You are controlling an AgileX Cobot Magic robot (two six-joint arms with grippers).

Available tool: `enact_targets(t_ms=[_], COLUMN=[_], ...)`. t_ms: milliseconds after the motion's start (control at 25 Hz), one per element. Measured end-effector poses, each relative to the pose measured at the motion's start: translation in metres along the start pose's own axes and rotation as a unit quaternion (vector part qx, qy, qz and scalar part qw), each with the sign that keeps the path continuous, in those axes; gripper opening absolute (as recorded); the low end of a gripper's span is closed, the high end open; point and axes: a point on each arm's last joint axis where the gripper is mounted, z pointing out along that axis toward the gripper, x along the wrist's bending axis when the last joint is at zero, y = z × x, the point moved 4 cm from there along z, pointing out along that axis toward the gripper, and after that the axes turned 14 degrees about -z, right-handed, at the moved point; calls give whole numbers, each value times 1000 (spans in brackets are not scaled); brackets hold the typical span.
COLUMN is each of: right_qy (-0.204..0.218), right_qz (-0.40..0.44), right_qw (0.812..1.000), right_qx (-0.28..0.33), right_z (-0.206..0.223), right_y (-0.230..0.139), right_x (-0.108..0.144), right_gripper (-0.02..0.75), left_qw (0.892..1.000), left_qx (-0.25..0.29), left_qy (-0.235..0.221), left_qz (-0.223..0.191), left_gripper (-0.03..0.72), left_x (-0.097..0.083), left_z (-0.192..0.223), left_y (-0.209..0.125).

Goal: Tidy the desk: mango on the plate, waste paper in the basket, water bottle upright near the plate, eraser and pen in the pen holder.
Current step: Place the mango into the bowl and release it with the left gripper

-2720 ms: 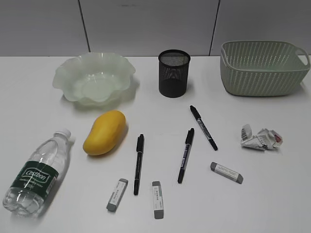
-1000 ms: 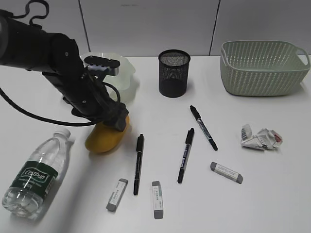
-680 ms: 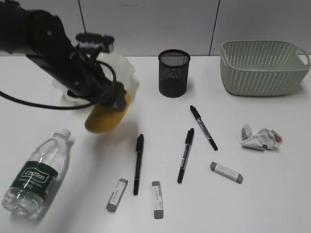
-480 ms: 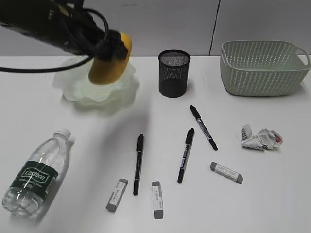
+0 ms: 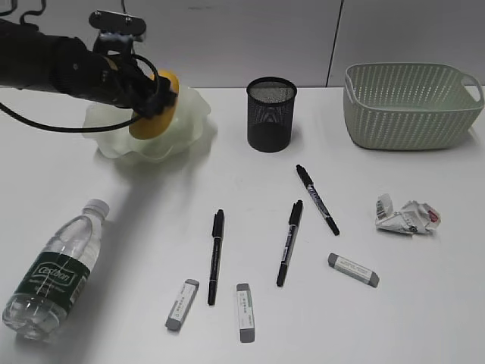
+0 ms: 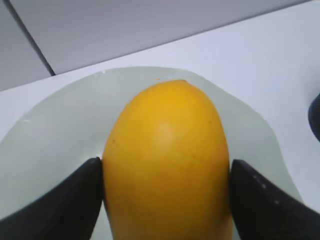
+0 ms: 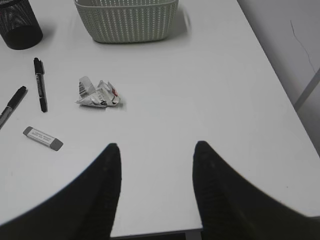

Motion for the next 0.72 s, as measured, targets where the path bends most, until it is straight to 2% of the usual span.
enact_targets(t_ms=[240, 520, 600, 720], right_qy=[1, 6, 7, 7], right_qz=[1, 4, 4, 4], right_qw=[1000, 1000, 1000, 1000], right_qx=[0, 0, 0, 0], right_z=[0, 0, 0, 0], right_y=[0, 0, 0, 0], right_x=[0, 2, 2, 2], right_gripper=[381, 381, 381, 381], left_qw=[1000, 1000, 1000, 1000], left_qx=[0, 6, 7, -3], left_qy=[0, 6, 5, 3], left_qz=[1, -4, -4, -5], left_gripper=[625, 631, 612, 510], left_x=[-1, 3, 0, -2], left_z=[0, -27, -47, -92], left_y=[7, 25, 37, 53])
